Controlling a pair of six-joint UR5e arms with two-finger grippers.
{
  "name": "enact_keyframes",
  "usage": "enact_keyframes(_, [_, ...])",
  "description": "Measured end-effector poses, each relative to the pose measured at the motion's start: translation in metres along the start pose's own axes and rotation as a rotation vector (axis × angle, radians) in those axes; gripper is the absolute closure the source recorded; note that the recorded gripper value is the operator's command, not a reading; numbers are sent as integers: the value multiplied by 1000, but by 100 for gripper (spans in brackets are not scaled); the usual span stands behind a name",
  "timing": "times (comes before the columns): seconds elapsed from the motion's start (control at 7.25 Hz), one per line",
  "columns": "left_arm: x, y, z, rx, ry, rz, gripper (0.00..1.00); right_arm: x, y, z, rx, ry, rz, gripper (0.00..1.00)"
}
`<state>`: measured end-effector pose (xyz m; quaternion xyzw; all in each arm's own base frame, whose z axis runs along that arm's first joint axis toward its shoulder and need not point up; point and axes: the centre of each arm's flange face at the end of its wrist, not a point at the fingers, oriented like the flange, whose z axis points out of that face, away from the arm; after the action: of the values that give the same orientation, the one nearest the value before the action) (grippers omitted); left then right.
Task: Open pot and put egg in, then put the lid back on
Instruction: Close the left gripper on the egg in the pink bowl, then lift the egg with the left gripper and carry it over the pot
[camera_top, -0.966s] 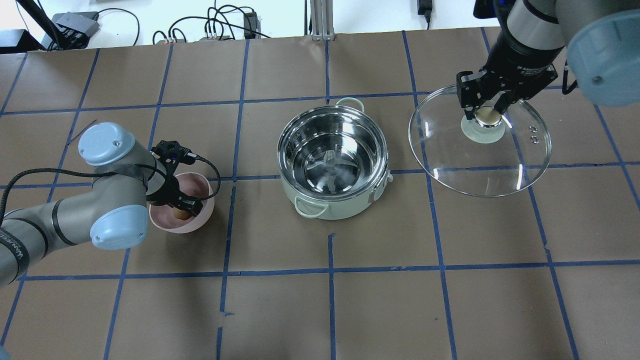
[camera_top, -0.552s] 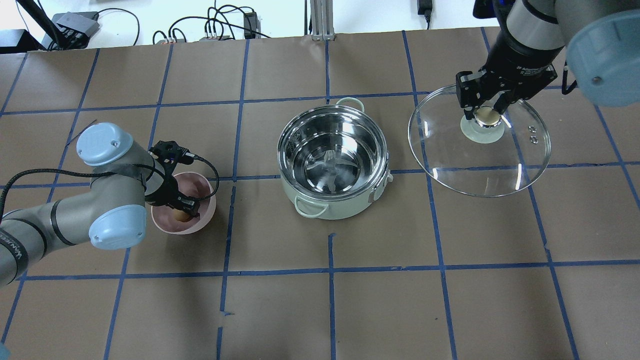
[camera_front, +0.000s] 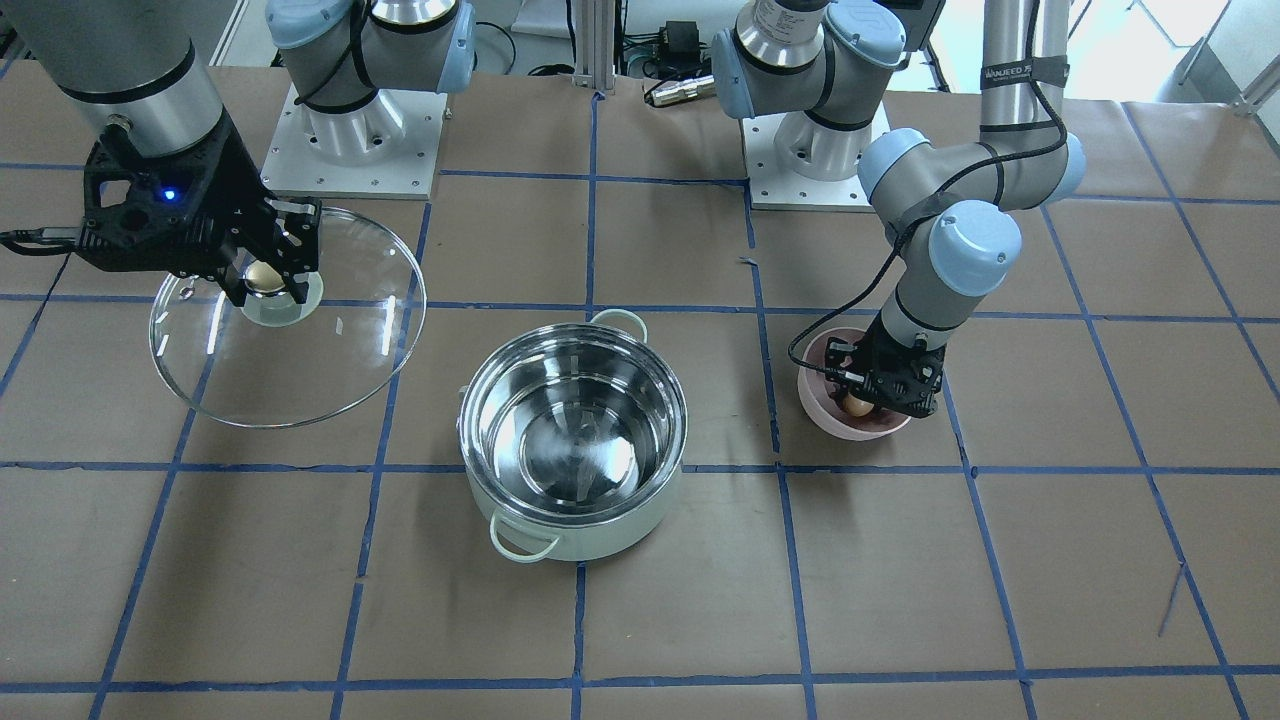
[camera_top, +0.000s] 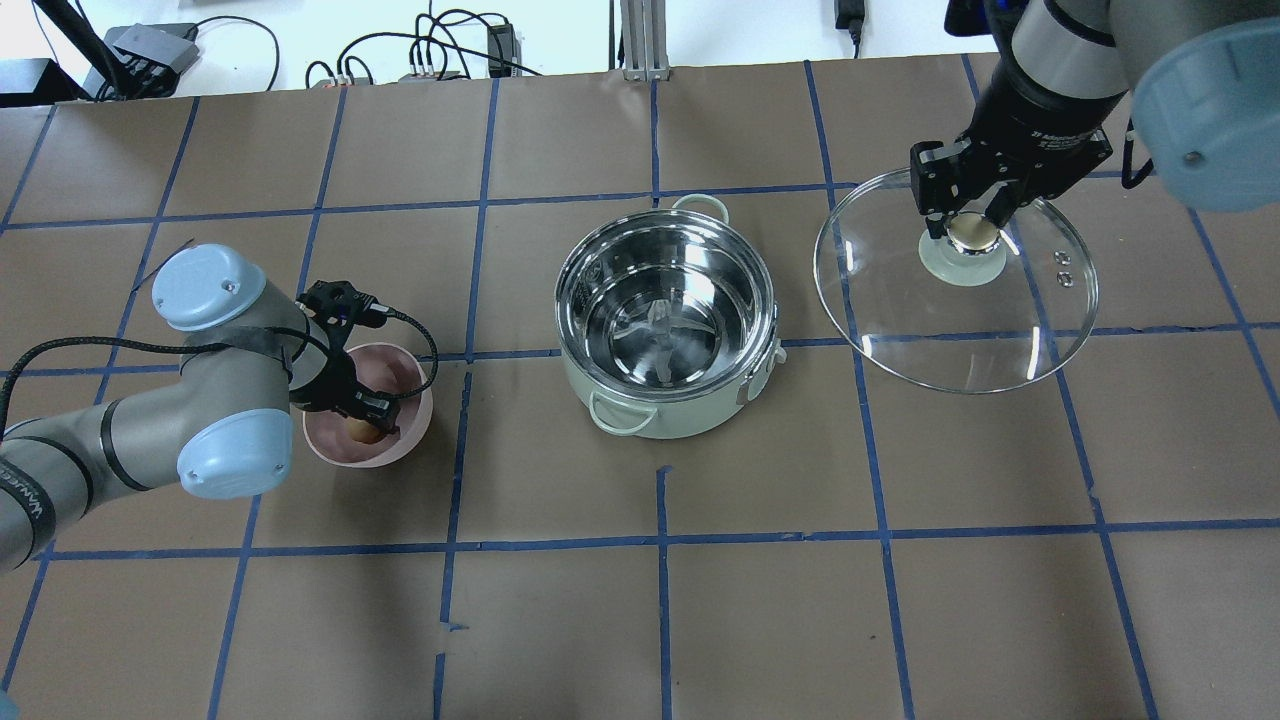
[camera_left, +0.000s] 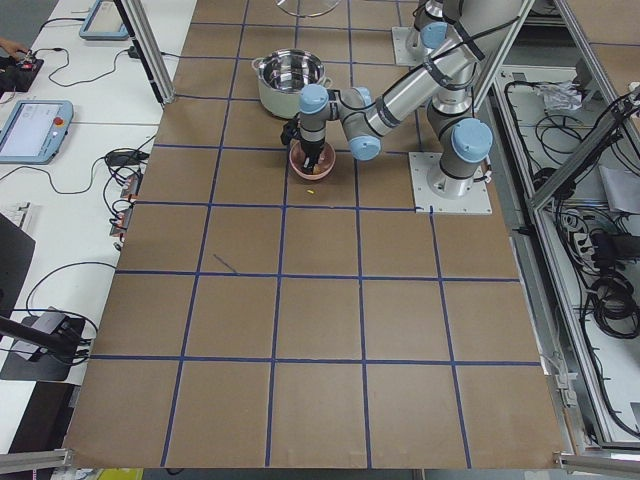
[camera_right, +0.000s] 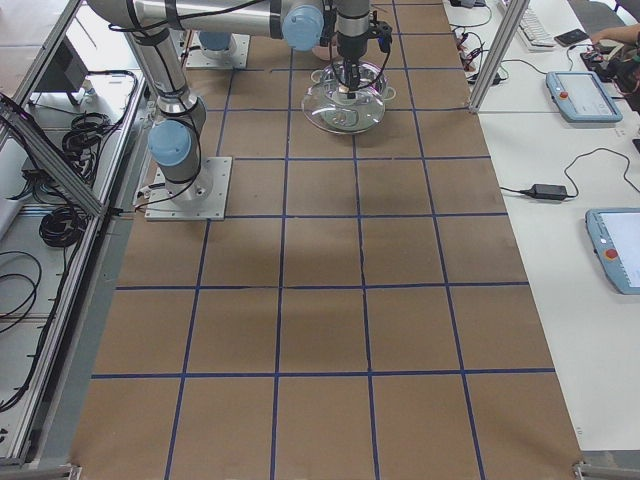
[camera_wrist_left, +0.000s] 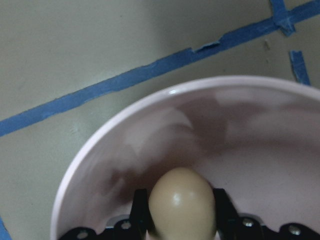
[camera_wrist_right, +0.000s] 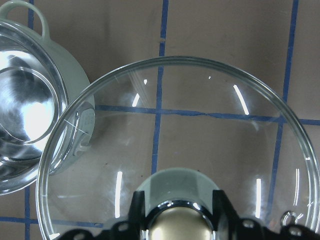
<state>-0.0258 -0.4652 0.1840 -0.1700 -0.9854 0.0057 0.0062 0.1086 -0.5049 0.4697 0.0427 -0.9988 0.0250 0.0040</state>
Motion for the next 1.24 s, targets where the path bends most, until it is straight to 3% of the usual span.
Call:
enact_keyframes(0.55, [6, -3, -26, 1, -7, -22, 92, 2, 1, 5, -10, 1, 1, 61])
enact_keyframes(0.97, [33, -22, -99, -31, 12, -97, 92, 3, 2, 7, -15, 1, 2, 61])
enact_keyframes(1.24, [75, -62, -156, -18, 7, -166, 92, 2, 2, 8, -16, 0, 1, 61])
